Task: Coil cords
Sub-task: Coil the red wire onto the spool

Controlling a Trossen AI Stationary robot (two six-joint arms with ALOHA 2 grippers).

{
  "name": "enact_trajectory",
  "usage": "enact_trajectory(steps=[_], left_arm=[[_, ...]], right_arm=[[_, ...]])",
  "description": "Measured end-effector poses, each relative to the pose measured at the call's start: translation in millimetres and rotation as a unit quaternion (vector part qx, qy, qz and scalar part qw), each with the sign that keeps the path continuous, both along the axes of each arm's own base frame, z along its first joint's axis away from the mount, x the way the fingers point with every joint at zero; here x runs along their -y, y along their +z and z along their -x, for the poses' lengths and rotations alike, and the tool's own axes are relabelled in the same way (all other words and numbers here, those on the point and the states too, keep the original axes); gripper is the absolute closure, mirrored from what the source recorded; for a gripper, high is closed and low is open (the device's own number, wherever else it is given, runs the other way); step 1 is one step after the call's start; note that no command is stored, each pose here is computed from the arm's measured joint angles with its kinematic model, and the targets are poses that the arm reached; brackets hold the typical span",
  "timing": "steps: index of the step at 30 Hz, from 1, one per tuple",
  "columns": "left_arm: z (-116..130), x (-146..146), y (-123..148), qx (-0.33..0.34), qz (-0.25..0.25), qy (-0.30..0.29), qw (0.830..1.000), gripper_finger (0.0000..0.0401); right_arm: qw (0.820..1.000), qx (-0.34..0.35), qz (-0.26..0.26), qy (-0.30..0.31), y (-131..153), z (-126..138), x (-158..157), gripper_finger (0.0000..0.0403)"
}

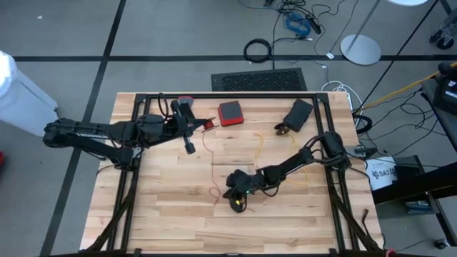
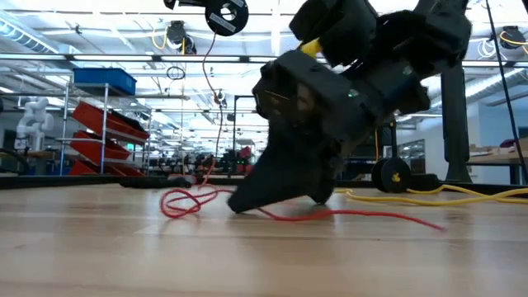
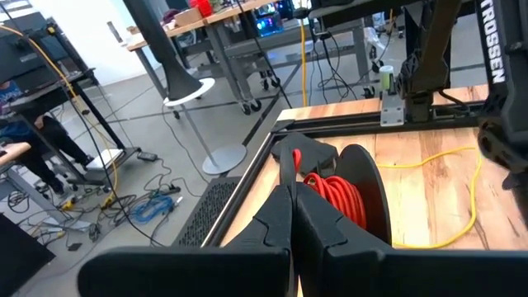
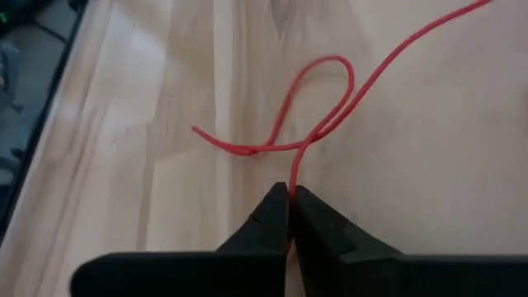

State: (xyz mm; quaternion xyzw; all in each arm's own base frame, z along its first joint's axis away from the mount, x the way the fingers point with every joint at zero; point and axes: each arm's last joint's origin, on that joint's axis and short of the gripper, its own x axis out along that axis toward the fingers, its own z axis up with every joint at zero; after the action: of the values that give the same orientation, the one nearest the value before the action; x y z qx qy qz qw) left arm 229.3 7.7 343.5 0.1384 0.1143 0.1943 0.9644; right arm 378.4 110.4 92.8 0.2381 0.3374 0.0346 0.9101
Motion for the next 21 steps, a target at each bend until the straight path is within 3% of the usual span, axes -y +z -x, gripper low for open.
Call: enact_trajectory(steps=[11, 21], left_arm=[[0, 0, -1, -0.011, -0.012, -0.002, 1.000, 0.0401], [0, 0, -1, -0.011, -0.016, -0.002, 1.000, 0.0401]], right_arm=[[0.991, -0.121, 0.017, 0.057, 23, 46, -50, 0.0402], [0.963, -0.269, 0.007, 0.031, 38, 113, -99, 0.0402]])
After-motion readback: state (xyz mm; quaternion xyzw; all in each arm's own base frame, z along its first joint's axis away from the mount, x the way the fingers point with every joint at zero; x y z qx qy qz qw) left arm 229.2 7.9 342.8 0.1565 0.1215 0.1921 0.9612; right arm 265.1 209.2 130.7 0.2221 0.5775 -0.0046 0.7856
